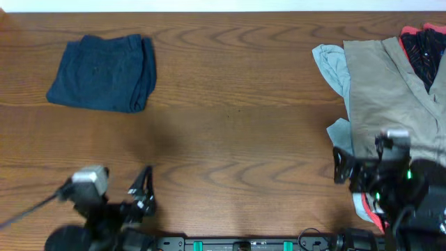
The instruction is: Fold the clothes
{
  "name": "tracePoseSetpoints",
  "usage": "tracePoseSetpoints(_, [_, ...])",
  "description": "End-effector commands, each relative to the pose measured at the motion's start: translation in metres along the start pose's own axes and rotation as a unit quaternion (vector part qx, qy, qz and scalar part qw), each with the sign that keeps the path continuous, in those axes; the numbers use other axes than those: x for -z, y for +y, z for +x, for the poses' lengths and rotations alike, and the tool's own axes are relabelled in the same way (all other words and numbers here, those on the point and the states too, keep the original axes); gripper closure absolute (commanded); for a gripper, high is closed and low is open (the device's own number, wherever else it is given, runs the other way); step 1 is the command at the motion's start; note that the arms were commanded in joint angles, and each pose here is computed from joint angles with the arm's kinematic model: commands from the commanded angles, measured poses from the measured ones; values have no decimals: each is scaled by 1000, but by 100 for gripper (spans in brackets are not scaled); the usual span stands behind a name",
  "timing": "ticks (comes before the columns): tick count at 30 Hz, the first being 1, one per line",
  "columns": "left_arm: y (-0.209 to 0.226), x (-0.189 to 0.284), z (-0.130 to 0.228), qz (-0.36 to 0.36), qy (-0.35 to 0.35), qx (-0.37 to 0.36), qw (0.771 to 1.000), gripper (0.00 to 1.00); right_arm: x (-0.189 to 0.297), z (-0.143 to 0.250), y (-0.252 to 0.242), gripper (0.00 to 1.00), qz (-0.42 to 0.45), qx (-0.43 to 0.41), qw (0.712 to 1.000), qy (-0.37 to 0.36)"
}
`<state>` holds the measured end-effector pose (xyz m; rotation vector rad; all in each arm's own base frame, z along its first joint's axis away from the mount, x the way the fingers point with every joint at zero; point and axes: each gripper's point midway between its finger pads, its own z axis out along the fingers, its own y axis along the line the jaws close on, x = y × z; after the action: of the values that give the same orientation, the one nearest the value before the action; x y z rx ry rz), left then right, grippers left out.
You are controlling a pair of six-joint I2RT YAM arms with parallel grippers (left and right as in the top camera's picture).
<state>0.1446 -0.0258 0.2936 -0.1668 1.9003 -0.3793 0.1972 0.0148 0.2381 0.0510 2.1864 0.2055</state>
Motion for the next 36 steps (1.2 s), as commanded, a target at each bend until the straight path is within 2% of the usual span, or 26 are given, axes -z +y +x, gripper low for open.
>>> tracePoseSetpoints(1, [7,11,0,-3,-29,2,1000,2,10,11,2,1,-1,9,1000,-4])
tracePoseSetpoints(11, [8,17,2,1,-36,3,999,2,18,53,2,1,1,-9,998,69])
tracePoseSetpoints(20, [8,17,2,1,-36,3,999,2,23,53,6,1,-5,0,999,54])
tracePoseSetpoints(23, [8,17,2,1,-36,3,999,2,22,42,15,1,-30,29,999,13])
tracePoseSetpoints(29, [8,17,2,1,-36,3,999,2,8,11,33,1,-73,134,978,-140])
tracePoseSetpoints(36, [8,17,2,1,-36,3,999,2,-20,-5,31,1,-68,156,943,-286])
